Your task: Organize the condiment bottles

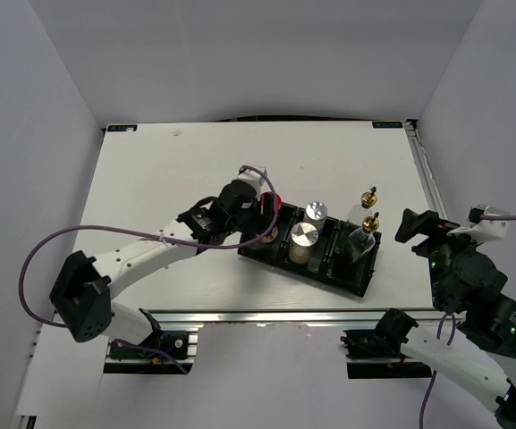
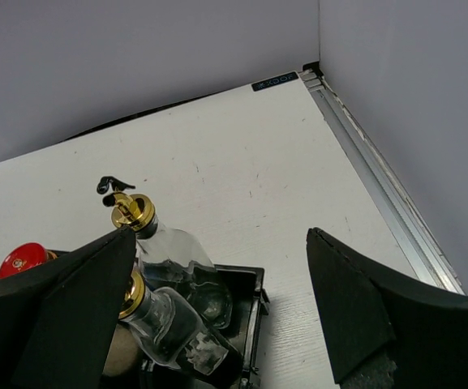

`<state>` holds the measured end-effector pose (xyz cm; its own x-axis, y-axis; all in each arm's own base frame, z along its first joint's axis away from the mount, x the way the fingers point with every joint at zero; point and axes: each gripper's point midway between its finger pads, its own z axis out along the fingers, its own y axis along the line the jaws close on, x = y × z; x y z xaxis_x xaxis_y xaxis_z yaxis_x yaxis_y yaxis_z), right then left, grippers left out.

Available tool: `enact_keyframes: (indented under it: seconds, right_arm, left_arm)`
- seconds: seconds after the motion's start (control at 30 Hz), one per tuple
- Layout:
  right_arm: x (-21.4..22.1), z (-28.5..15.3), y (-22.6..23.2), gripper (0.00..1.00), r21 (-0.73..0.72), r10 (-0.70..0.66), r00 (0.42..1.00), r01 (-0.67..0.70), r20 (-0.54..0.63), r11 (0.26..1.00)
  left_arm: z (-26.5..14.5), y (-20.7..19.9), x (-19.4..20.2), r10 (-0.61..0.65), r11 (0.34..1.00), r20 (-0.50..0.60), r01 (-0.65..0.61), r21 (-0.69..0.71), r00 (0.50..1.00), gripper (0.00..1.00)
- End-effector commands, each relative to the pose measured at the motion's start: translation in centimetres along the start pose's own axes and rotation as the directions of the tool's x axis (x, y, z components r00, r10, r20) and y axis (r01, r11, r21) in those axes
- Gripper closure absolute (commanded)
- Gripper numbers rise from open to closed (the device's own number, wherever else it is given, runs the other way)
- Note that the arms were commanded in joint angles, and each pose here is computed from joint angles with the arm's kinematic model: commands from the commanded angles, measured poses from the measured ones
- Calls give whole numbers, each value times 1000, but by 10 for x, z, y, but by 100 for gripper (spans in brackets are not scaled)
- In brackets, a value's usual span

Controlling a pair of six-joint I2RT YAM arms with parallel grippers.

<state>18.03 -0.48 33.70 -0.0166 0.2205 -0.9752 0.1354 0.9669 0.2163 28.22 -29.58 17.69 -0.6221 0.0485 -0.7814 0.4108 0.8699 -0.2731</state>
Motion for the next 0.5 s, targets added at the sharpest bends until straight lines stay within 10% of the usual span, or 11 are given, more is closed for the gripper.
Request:
enact_keyframes:
  seconds: [0.0, 0.3, 0.47]
  right_arm:
    - [-14, -4, -7, 11, 15, 75, 996, -75, 39, 997]
    - [-15, -6, -8, 11, 5, 83, 996, -84, 38, 996]
    - [-16, -7, -6, 11, -1, 79, 996, -79, 30, 997]
  left_arm:
    - [-2, -28, -37, -18, 997, 111, 10, 72, 994, 78]
    - [37, -12, -20, 66, 996, 34, -64, -63, 997, 67]
    - [55, -9, -9, 87, 993, -2, -86, -81, 996, 40]
